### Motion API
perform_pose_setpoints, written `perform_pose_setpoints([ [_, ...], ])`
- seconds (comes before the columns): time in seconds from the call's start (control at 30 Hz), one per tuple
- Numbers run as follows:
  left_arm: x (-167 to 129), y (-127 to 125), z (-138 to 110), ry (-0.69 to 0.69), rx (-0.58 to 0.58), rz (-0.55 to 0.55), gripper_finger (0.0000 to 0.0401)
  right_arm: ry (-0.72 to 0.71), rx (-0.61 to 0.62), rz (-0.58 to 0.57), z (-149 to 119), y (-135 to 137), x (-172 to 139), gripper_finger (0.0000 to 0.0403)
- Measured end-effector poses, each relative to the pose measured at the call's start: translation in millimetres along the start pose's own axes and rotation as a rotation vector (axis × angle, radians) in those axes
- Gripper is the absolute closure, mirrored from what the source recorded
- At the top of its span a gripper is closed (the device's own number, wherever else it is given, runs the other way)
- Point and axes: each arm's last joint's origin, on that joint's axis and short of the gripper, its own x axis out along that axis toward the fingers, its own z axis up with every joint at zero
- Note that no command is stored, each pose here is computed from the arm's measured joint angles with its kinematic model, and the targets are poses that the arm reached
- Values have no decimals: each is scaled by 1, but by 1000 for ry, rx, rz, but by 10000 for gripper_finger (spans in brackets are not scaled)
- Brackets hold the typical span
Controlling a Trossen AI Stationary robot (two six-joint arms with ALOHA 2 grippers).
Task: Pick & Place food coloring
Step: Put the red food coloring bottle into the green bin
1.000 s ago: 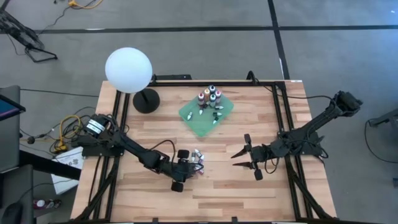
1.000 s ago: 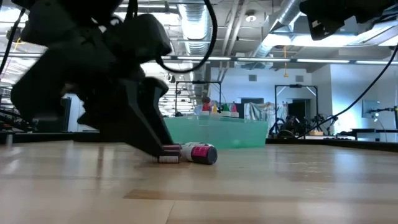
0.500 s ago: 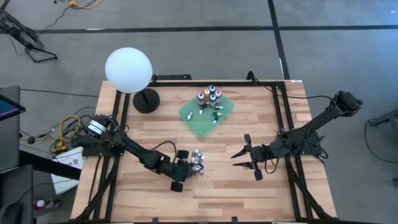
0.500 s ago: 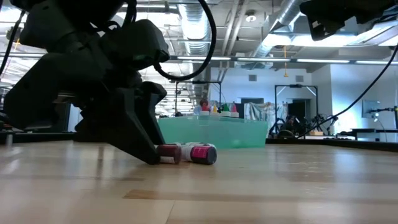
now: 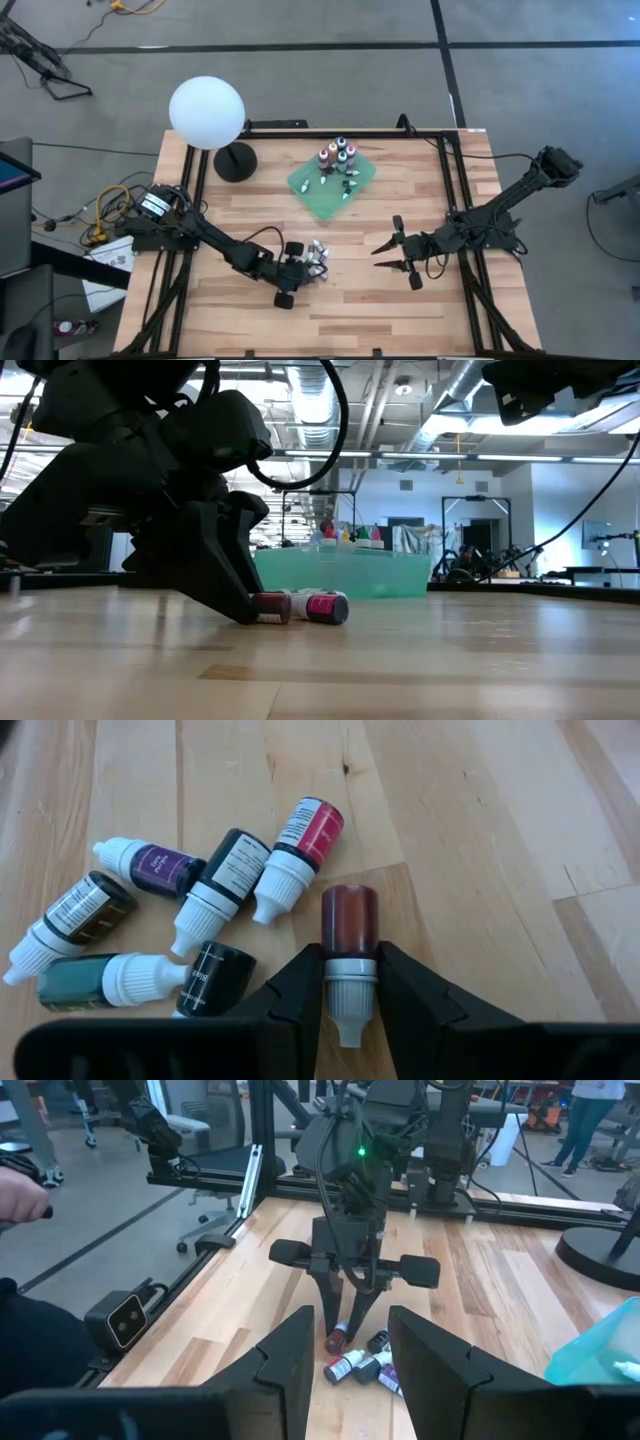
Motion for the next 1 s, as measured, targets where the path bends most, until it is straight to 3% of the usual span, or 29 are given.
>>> perform_pose_setpoints([
  [0.57,-5,-3,39,-43,135,8,323,20,-6,0,-2,0,0,281],
  [0.8,-17,3,66,63,280,211,323,19,-6,0,-2,0,0,281],
  [1.0,-28,28,87,165,340,365,323,18,-5,0,-2,0,0,280],
])
